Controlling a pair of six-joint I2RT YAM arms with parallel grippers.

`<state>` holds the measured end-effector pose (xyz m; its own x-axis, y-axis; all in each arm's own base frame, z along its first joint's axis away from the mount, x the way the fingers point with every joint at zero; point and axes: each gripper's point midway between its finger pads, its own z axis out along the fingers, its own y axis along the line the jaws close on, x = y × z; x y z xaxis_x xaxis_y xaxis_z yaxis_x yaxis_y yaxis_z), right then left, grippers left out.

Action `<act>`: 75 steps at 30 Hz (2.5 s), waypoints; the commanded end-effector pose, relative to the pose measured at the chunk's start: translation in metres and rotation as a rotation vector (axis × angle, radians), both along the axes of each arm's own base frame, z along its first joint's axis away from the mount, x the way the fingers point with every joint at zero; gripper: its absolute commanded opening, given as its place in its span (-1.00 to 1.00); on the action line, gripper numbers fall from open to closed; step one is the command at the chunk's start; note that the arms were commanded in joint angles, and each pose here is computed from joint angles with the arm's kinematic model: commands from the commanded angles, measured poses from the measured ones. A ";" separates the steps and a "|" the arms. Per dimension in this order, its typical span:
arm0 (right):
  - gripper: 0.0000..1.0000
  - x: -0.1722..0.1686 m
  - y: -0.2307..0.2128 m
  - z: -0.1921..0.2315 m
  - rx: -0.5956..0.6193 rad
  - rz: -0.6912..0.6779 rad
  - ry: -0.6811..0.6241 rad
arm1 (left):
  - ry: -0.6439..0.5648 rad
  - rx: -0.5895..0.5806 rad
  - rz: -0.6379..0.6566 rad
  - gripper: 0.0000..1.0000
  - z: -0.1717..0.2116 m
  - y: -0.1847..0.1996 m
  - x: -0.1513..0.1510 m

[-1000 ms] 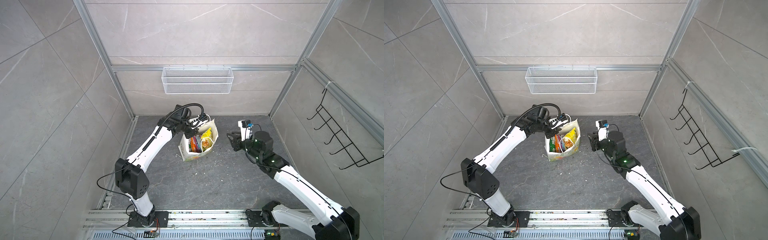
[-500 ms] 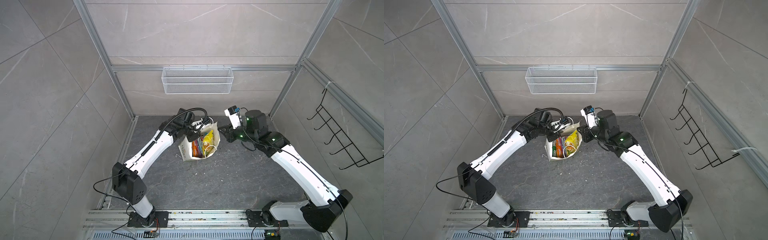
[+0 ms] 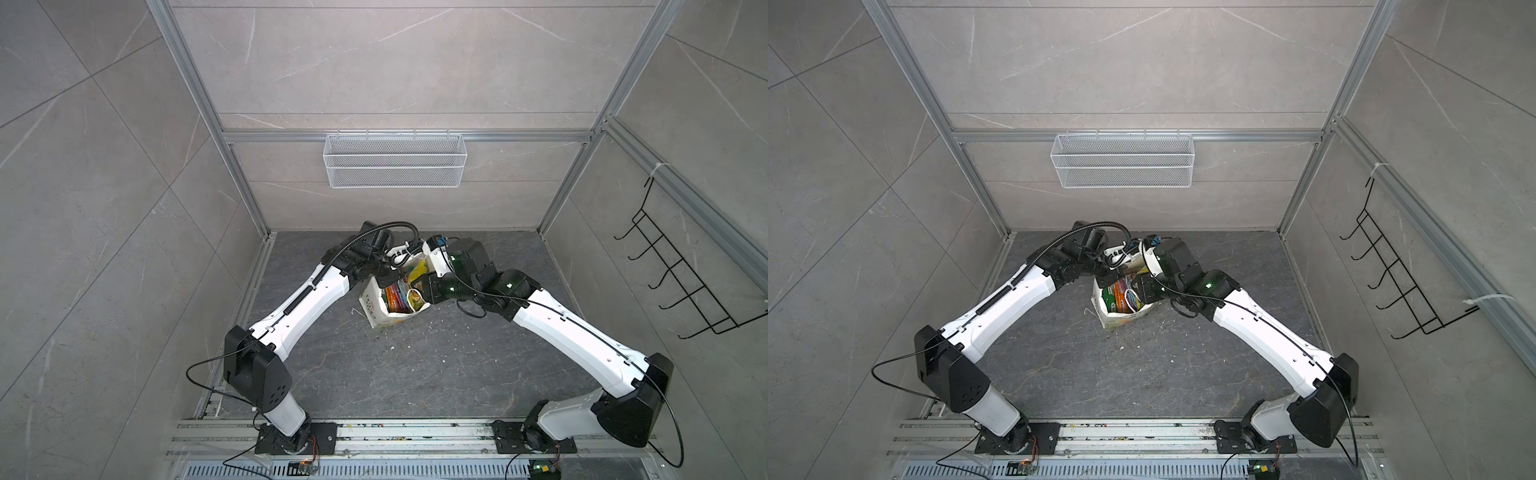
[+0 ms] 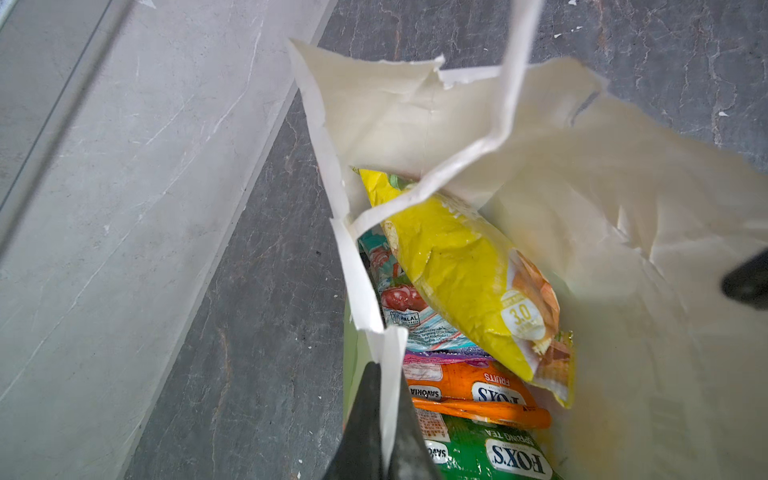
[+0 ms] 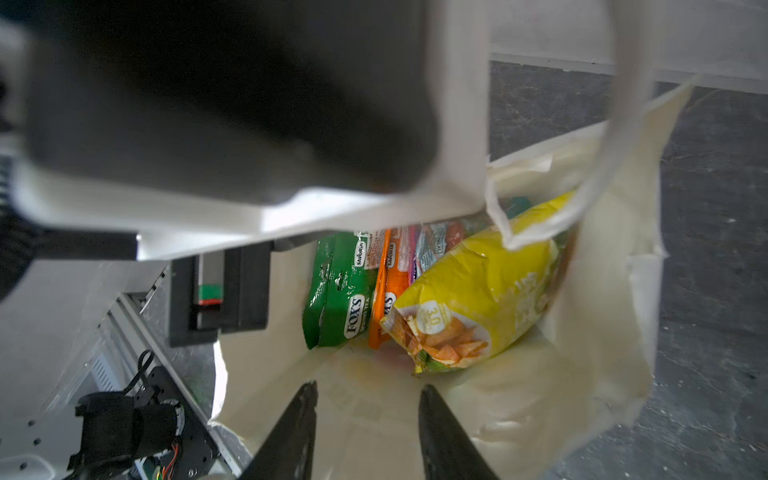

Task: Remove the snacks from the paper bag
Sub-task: 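Lower the right gripper into the bag and grasp the yellow chip packet, then lift the yellow chip packet out of the bag with the right gripper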

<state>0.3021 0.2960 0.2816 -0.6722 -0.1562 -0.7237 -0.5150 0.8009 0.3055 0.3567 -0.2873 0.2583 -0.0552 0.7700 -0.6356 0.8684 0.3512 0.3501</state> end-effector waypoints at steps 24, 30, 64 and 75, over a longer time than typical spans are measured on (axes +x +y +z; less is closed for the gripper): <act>-0.22 0.027 -0.033 0.036 0.002 -0.038 0.014 | -0.147 -0.144 -0.042 -1.00 0.064 -0.011 -0.014; -0.26 0.020 -0.027 0.019 -0.079 -0.044 0.037 | -0.154 -0.138 -0.031 -1.00 0.063 -0.011 -0.010; -0.51 0.038 -0.024 -0.064 -0.190 -0.255 0.030 | -0.143 -0.145 -0.056 -1.00 0.061 -0.022 -0.006; -1.00 0.037 -0.030 -0.044 -0.193 -0.240 -0.037 | -0.149 -0.139 -0.046 -1.00 0.059 -0.022 -0.002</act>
